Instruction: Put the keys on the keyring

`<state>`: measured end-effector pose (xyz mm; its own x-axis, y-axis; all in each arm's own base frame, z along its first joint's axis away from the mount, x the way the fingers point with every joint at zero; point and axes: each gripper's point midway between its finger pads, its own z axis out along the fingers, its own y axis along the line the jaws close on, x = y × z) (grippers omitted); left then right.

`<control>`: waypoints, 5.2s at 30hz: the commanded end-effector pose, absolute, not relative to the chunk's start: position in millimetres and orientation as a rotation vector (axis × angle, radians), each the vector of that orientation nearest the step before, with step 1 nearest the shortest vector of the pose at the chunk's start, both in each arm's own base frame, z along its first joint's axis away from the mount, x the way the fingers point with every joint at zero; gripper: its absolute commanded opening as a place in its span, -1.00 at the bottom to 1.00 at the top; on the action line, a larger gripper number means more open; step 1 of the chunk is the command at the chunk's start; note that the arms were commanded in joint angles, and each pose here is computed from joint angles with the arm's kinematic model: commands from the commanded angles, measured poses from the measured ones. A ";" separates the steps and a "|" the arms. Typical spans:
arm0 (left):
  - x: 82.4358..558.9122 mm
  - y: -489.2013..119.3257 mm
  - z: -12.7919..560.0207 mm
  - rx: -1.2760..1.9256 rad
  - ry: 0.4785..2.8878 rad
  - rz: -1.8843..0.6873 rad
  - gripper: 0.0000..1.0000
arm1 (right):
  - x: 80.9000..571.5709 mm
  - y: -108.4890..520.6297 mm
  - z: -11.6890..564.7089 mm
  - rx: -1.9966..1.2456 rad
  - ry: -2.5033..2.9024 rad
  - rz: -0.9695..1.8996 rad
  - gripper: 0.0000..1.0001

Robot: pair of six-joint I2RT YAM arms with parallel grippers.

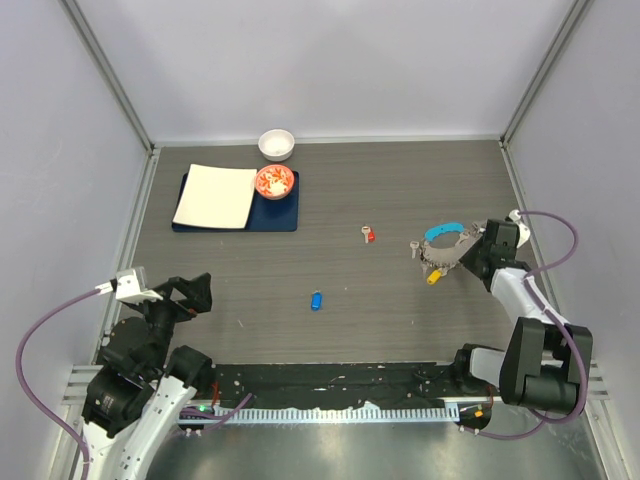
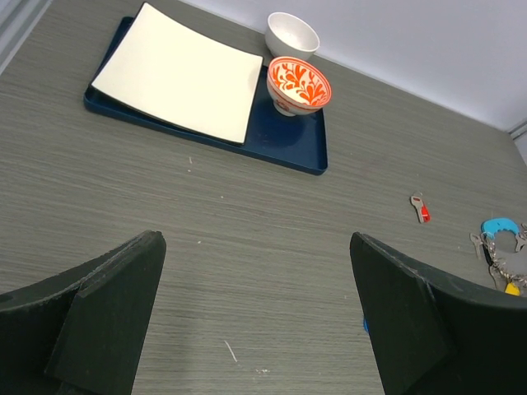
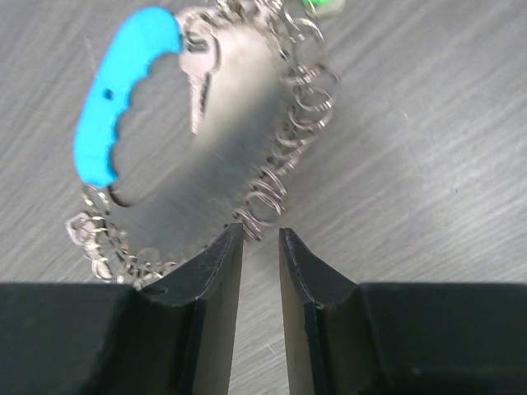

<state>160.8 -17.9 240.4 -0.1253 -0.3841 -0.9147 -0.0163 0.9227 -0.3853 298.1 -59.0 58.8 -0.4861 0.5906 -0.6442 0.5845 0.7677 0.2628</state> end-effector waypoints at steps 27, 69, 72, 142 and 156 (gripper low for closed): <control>154.5 -18.7 254.8 -0.302 1.602 -0.376 0.99 | 301.6 -49.2 43.4 0.930 2.048 0.208 -0.39; 154.3 -18.6 253.7 -0.302 1.607 -0.374 0.99 | 305.0 -49.0 24.5 0.961 2.117 0.235 -0.63; 153.9 -18.7 254.8 -0.301 1.603 -0.378 0.99 | 305.0 -48.7 26.5 0.936 2.136 0.229 -0.67; 217.5 -318.4 313.8 0.883 1.309 -1.081 0.78 | 180.0 194.7 245.8 -1.224 1.917 0.413 -0.99; 190.6 -368.6 286.1 1.217 1.170 -1.279 0.53 | 170.8 203.4 248.6 -1.314 1.772 0.473 -0.99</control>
